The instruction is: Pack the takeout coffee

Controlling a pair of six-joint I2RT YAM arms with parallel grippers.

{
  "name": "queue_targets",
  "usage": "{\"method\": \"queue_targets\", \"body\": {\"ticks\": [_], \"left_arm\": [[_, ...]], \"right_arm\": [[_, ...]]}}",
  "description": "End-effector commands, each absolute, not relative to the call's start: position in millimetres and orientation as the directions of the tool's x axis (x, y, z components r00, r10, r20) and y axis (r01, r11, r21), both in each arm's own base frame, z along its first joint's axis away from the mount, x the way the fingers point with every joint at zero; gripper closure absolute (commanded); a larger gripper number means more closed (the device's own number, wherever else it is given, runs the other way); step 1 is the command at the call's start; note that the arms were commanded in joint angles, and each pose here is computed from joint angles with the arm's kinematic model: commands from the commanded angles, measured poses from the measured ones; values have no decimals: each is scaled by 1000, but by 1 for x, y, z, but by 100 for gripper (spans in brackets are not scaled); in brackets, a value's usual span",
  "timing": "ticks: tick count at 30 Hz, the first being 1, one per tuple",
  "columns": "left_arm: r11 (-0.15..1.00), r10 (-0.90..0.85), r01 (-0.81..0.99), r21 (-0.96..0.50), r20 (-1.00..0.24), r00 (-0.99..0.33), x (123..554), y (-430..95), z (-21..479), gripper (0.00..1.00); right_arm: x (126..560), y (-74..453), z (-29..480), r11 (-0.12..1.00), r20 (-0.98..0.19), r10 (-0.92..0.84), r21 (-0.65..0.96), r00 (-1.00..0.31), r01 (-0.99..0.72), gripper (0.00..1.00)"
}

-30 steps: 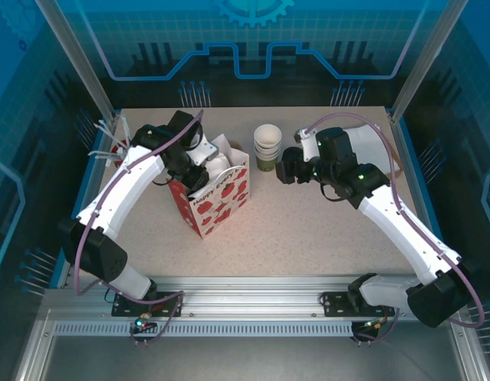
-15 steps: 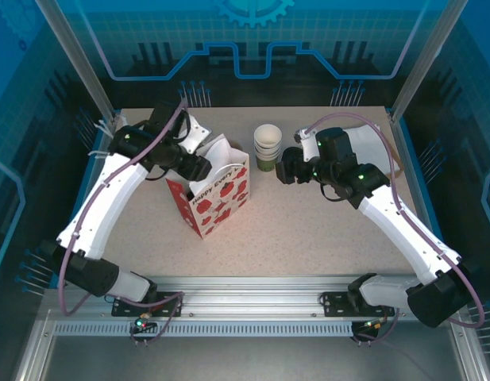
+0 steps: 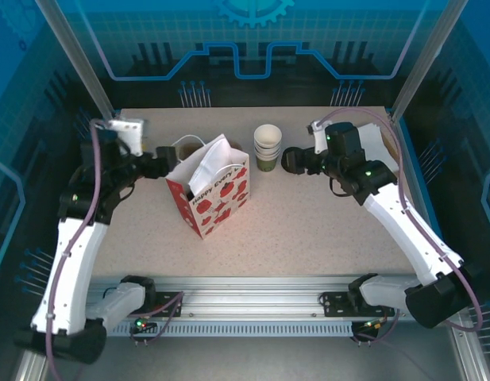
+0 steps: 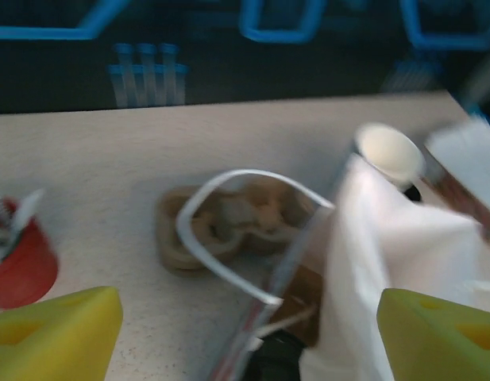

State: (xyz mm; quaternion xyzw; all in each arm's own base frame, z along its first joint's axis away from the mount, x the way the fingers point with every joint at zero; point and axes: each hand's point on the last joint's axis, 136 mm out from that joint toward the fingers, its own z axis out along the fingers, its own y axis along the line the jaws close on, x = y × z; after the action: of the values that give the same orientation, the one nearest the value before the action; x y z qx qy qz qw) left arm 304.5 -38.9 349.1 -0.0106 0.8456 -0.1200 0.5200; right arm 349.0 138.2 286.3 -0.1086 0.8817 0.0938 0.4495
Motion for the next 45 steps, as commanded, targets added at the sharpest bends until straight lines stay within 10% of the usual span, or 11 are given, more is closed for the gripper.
{"method": "queue_targets", "body": {"ticks": [1, 9, 18, 45], "left_arm": [[928, -372, -95, -360, -891, -259, 318, 8, 360, 13], [842, -425, -451, -296, -879, -215, 321, 83, 247, 8], [924, -295, -336, -182, -898, -327, 350, 71, 144, 3], [989, -147, -58, -137, -959, -241, 386, 12, 103, 1]], "right_arm": [[364, 92, 275, 996, -820, -51, 3, -570, -93, 7], [384, 28, 213, 977, -778, 4, -130, -629, 166, 0], [413, 41, 141, 983, -790, -82, -166, -608, 83, 0], [395, 14, 96, 996, -925, -76, -88, -371, 15, 0]]}}
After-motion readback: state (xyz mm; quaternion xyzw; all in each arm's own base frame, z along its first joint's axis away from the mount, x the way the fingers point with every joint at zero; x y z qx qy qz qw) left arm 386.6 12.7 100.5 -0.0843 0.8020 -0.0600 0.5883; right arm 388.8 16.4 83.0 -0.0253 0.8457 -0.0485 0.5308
